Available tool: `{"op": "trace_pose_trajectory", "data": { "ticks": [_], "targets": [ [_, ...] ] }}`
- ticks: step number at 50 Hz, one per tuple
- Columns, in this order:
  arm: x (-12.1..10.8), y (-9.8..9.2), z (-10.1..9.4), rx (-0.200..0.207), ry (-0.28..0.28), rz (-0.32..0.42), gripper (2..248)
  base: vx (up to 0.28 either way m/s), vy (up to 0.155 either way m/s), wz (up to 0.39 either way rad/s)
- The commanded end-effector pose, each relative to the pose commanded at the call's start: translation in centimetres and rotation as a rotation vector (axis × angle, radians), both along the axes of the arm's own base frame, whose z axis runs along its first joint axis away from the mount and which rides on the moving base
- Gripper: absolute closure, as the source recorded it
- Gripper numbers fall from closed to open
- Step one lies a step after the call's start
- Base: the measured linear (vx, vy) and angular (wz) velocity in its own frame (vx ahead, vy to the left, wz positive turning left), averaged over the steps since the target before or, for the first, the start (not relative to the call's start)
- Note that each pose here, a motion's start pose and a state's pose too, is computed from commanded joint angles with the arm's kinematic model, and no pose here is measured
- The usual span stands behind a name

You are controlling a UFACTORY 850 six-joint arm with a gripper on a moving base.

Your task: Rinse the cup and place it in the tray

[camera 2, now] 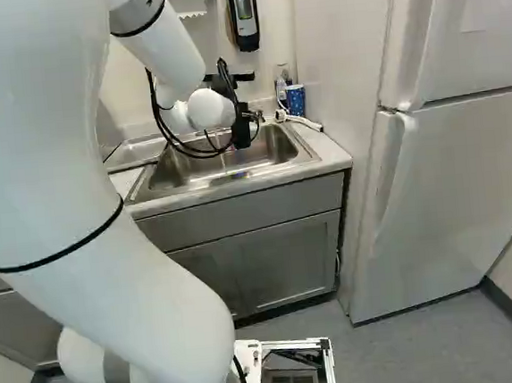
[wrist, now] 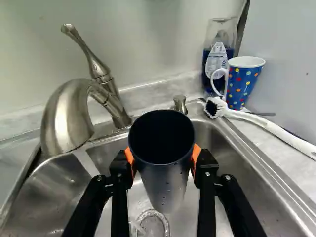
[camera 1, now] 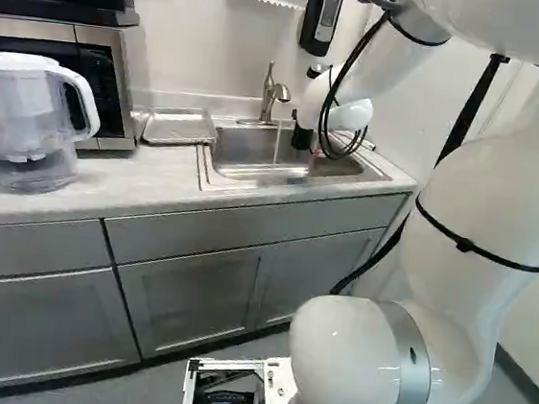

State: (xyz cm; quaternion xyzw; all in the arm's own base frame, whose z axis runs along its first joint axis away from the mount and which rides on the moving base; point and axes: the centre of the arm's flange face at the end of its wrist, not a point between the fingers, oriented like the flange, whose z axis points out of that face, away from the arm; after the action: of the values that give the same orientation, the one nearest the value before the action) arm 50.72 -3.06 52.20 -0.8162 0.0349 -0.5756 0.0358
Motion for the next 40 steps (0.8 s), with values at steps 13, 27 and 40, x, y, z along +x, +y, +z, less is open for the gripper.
{"op": "trace_pose_trajectory", "data": {
  "ticks": [13,27,40],
  "targets": [
    [-0.25,0.96,0.2,-0.026,-0.024,0.048,126,0.0,0.0,0.0],
    [-0.34,1.02,0.2,-0.026,-0.024,0.049,126,0.0,0.0,0.0],
    [-0.23,1.02,-0.61,-0.025,-0.008,0.049,126,0.0,0.0,0.0]
  ]
}}
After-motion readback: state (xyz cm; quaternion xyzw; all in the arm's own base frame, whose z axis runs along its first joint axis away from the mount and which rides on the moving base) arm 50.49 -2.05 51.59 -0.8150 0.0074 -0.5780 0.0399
